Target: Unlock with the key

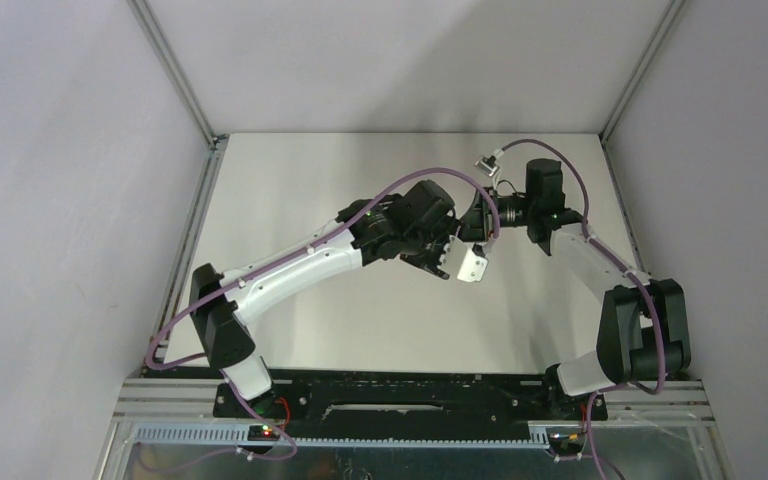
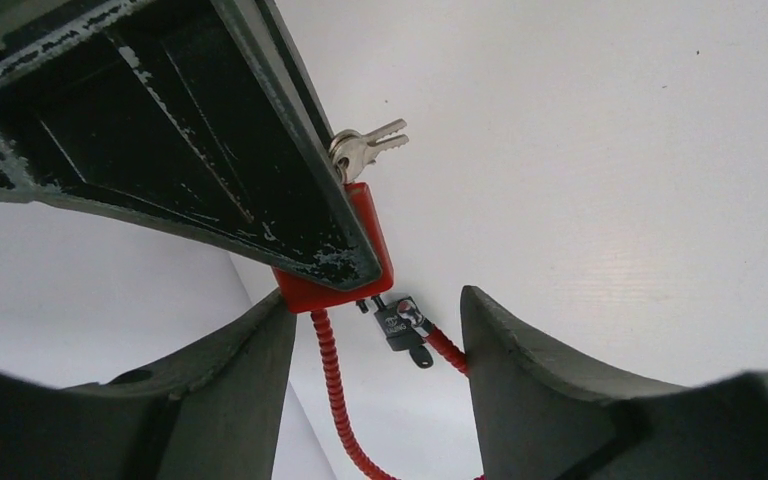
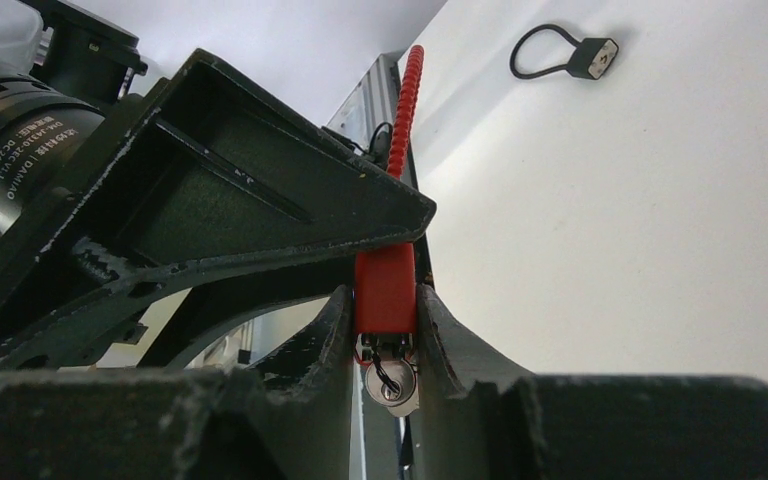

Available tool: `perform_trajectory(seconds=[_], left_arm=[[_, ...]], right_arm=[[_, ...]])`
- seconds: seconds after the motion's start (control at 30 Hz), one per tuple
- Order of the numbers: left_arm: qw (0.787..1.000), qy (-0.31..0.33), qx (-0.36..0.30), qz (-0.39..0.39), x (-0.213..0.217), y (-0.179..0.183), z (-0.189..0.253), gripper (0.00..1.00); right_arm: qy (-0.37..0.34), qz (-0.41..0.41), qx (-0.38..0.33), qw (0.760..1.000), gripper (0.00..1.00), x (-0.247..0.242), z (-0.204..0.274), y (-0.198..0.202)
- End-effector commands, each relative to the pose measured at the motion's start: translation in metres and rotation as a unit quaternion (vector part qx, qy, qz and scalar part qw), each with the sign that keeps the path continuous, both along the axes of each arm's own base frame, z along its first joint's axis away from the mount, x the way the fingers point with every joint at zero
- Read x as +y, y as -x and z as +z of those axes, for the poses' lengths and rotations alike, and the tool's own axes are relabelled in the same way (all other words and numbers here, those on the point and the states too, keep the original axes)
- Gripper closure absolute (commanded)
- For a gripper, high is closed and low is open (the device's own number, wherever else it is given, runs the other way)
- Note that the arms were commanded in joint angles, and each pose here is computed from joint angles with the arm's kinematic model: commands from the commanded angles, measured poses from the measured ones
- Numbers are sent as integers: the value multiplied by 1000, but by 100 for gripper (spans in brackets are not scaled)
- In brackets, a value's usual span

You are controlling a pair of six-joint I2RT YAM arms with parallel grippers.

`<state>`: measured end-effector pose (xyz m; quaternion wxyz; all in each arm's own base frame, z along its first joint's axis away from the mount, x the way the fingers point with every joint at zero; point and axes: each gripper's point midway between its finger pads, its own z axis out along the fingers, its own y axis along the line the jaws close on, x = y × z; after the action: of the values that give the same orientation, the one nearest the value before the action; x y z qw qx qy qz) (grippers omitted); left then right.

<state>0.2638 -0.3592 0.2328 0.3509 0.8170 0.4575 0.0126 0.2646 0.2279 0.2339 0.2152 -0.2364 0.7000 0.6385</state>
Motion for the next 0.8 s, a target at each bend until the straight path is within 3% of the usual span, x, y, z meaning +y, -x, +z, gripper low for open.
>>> perform_trajectory(seconds=[0.0,0.1,0.13,0.47,0.77], left_arm=[[1000,-10,-1,30,23,0,9,29],[999,-14,2,49,35,2,14,3],[998,-13,5,54,40,4,17,1],[987,-53,44,142,122,15,1,0],[973,-64,67,210,189,25,-34,0]], right_arm=[[-8,-10,-71,997,100,-6,28,-6],[-6,-15,-76,997,100,-7,26,-9],[-5,-20,-78,997,100,-9,26,-11],[100,-165,-27,981,100,-47,-27,-78],[142,-257,44,955,100,-86,-83,-127]])
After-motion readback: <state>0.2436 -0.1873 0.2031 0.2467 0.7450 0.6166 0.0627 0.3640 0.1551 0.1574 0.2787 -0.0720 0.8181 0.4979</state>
